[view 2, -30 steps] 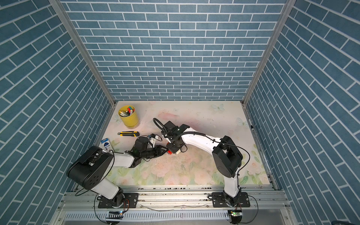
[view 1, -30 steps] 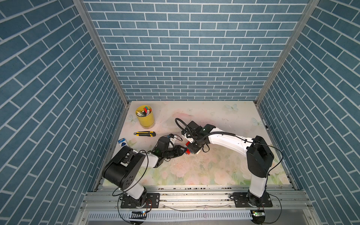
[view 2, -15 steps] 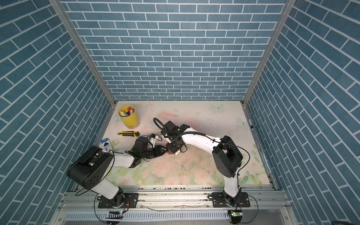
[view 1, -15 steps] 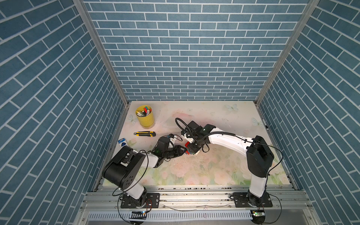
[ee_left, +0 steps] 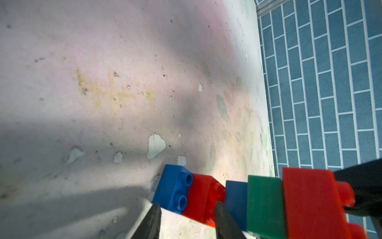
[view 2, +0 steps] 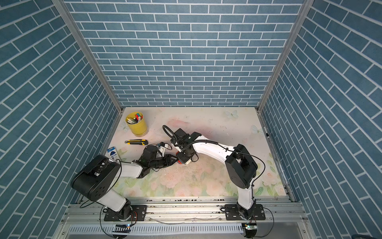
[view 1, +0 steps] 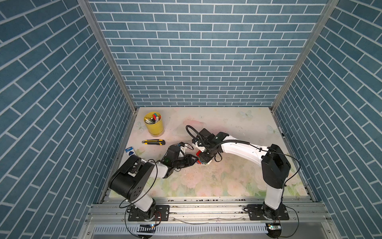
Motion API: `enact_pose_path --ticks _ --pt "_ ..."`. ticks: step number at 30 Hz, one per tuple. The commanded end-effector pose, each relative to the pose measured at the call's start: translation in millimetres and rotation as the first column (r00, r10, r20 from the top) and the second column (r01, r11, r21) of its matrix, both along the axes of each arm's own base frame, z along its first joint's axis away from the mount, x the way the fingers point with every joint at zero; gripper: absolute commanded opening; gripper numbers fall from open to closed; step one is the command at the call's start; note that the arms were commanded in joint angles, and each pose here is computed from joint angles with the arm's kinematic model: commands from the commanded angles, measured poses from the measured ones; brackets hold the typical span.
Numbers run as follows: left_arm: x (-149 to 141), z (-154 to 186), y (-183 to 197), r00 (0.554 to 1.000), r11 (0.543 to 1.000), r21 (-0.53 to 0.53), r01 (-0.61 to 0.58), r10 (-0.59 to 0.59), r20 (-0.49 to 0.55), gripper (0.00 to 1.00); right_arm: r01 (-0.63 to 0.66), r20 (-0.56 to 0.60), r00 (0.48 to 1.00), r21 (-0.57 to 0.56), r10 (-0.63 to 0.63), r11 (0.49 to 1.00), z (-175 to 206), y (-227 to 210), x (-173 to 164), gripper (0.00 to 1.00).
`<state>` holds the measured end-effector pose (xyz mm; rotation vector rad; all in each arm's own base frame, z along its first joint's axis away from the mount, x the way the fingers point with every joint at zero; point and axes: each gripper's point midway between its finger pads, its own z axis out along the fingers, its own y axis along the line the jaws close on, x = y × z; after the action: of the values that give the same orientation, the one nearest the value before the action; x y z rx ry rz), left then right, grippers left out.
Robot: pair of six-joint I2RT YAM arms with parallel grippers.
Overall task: Assemble the letter y with lego
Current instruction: Place the lego brick at the center of the board.
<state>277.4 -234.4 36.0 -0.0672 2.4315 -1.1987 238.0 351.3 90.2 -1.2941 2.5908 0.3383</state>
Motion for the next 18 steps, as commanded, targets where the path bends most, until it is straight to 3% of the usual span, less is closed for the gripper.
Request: enact_pose_path --ticks 1,18 --pt "-58 -88 54 0.949 0.958 0.286 -0.029 0.116 -0.294 0.44 -0.029 -0.046 0.999 -0.085 0.025 0.996 -18 -15 -8 0.31" --pt "-58 -89 55 0.949 0.958 0.285 -0.028 0.115 -0.293 0.43 -0.077 -0.042 0.997 -0.151 0.071 0.985 -31 -19 -11 0.31"
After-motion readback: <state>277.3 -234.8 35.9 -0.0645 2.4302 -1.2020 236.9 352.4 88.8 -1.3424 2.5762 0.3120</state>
